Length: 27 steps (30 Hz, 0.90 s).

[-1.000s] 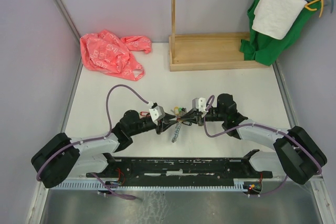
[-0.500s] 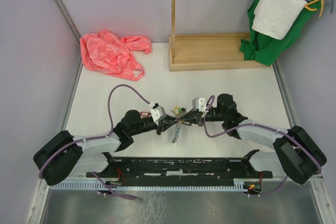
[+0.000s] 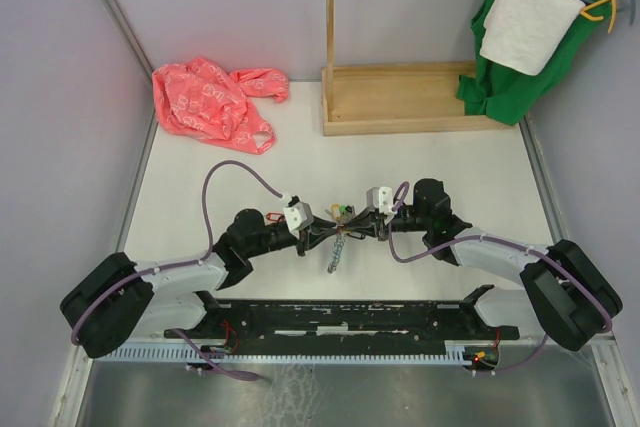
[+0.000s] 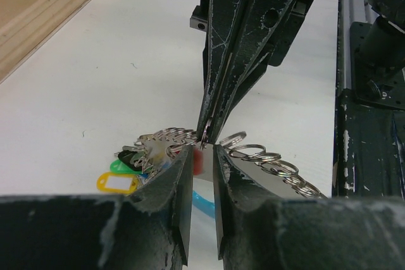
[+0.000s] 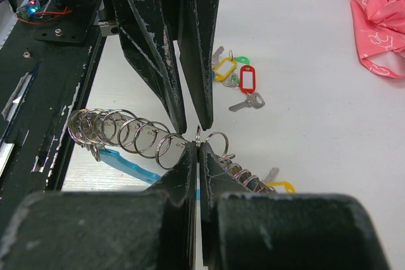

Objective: Put the keys on the keyring

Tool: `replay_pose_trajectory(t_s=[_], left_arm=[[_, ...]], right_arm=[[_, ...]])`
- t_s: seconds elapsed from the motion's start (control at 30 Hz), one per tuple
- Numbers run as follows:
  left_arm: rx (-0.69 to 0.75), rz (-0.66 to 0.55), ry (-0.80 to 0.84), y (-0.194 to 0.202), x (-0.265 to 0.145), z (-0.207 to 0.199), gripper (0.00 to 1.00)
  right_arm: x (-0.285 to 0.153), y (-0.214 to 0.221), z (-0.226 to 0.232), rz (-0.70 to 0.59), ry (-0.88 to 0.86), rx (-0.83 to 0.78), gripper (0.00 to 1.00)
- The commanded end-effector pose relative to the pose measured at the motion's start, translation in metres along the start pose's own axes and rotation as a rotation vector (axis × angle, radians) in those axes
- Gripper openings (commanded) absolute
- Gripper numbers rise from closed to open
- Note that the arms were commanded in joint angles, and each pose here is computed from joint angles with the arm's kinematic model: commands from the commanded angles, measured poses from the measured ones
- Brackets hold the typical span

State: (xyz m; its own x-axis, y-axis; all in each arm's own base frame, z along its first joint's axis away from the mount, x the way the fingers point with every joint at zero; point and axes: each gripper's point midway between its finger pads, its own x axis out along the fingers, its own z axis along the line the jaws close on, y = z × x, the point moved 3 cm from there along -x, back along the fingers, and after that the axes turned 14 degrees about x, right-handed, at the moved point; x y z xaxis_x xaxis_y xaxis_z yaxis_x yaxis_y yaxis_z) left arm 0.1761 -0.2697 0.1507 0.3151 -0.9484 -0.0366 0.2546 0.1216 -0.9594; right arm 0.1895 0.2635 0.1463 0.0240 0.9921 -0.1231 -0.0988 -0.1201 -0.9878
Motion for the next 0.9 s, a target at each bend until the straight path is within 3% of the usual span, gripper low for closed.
replay_pose_trajectory(t_s=[0.0,0.5,0.77,0.87], left_arm=[[0.037,-0.064,0.013,-0.0152,0.0057,0.0045,0.25],[0.062,-0.081,0.039,-0.0190,0.0126,0.0054,0.17],[0.079,-0.073,0.060,-0.0179,0.0121,0.0030,0.03],[0.098,-0.057,0.068,-0.0183,0.0110,0.0034,0.03]], right_arm=[[0.0010,-0.0158,0.0030,-0.047,-0.035,-0.065,0.01],[0.0026,-0.0159,0.0062,-0.037,-0.072,-0.059,0.01],[0.0016,-0.0139,0.0066,-0.018,-0.076,-0.064,0.01],[-0.0005,-0.0118,0.0068,0.003,-0.066,-0.066,0.04]])
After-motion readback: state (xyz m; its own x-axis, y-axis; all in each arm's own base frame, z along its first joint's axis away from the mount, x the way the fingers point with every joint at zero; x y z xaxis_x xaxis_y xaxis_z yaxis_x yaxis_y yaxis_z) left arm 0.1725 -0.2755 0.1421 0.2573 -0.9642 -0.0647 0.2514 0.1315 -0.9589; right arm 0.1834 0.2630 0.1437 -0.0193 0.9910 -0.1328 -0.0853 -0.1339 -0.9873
